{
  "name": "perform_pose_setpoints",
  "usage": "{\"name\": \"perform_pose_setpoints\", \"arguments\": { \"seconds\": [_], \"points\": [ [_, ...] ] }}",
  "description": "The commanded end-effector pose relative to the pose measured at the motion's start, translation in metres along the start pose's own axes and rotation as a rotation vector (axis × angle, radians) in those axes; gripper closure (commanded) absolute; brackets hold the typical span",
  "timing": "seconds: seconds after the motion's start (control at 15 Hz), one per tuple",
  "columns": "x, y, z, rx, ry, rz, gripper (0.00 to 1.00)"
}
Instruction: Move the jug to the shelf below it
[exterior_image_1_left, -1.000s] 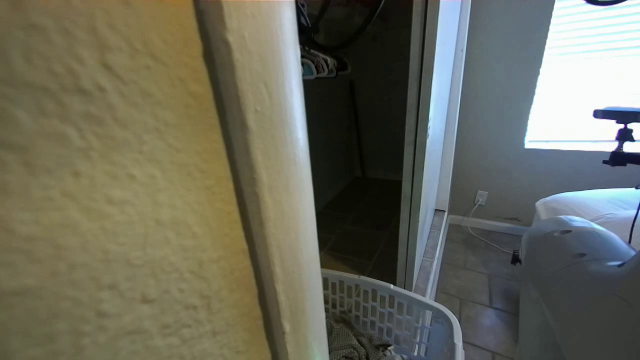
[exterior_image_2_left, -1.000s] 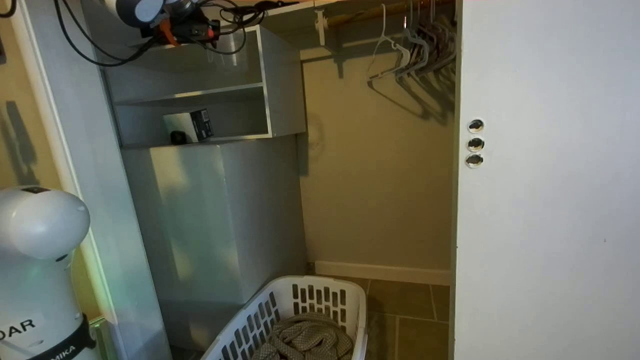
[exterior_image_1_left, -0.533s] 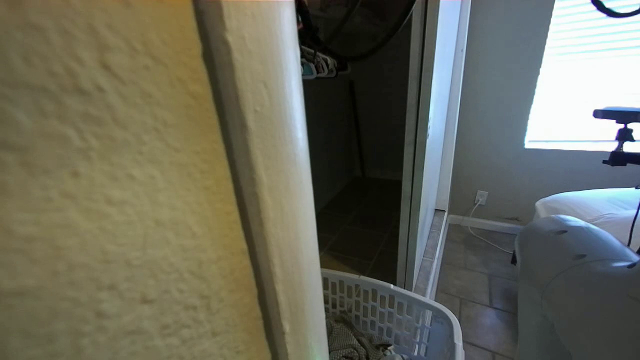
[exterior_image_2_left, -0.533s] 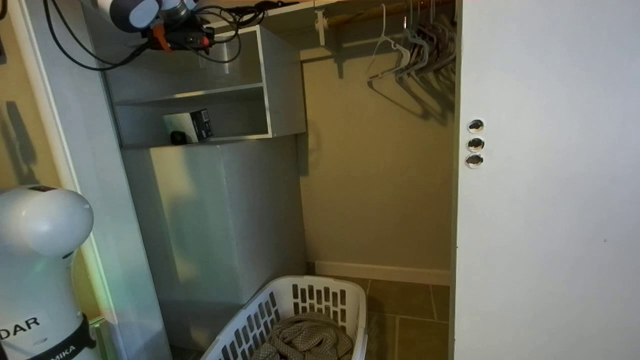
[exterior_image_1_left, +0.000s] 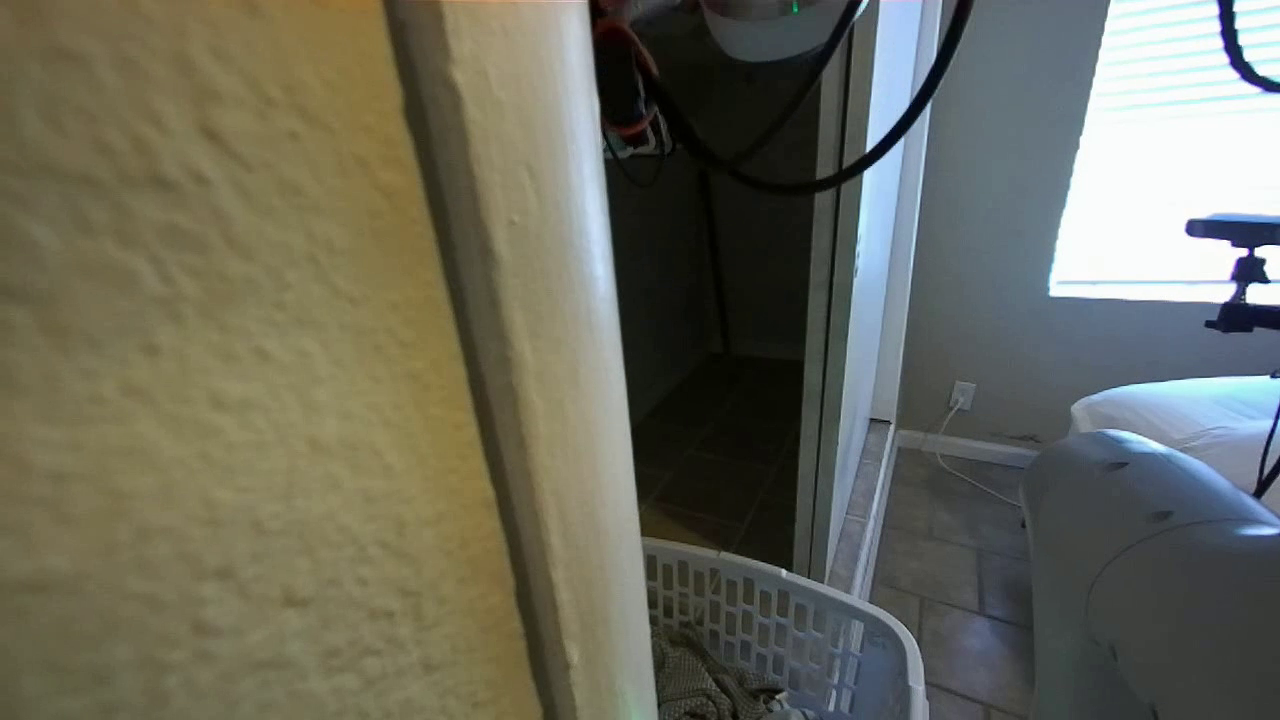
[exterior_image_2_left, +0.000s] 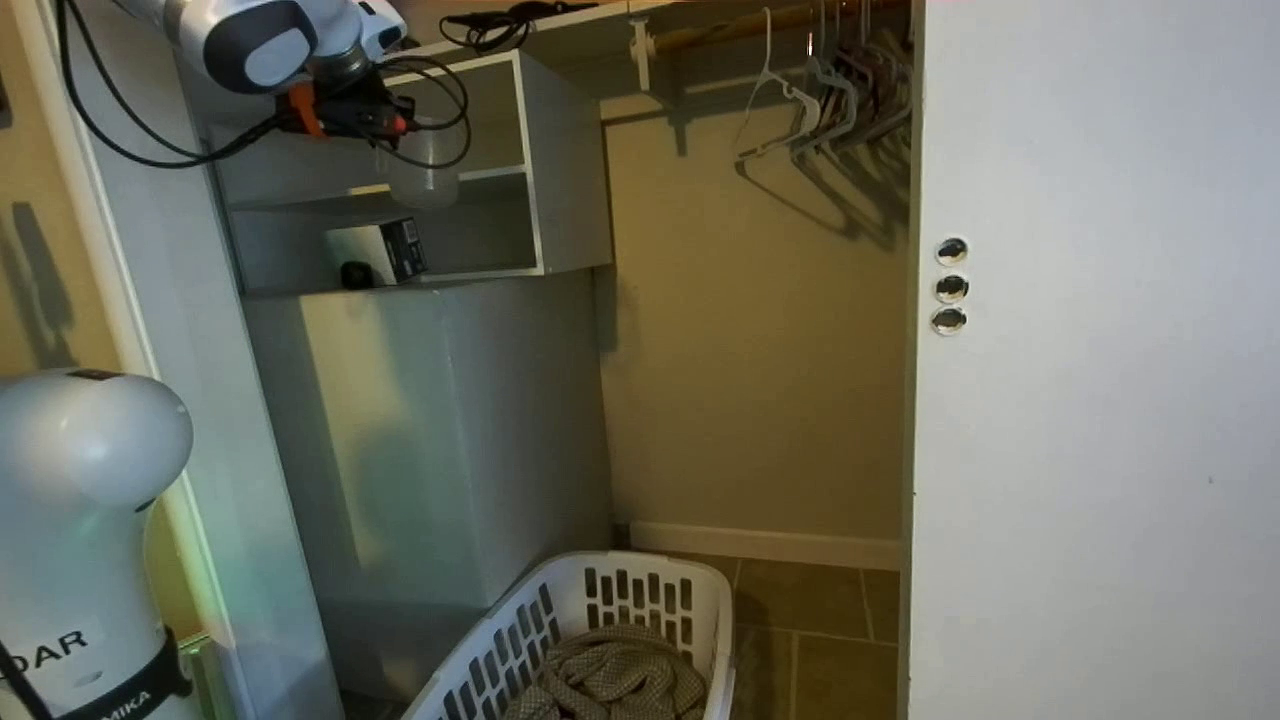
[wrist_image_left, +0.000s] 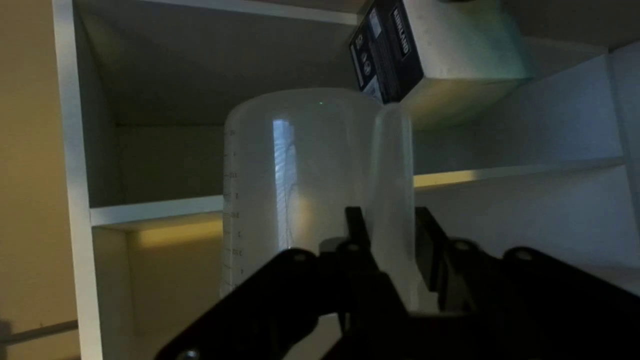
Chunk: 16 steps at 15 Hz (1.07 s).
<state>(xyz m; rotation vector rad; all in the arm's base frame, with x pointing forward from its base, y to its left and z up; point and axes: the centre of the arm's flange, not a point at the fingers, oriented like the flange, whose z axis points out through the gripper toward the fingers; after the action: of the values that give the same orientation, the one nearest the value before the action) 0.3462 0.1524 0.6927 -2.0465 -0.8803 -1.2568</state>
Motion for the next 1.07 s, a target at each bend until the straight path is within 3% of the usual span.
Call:
{"name": "perform_pose_setpoints", "arguments": {
  "seconds": [0.0,0.4,1.0],
  "points": [
    [-0.026,0.007,-0.006,0.013,-0.032,0.001,0.93],
    [-0.048,0.026,0.014,0.001,-0.067,0.043,0.93],
    [-0.047,0.045,0.059,-0.029,-0.001,0.038,0.93]
  ]
}}
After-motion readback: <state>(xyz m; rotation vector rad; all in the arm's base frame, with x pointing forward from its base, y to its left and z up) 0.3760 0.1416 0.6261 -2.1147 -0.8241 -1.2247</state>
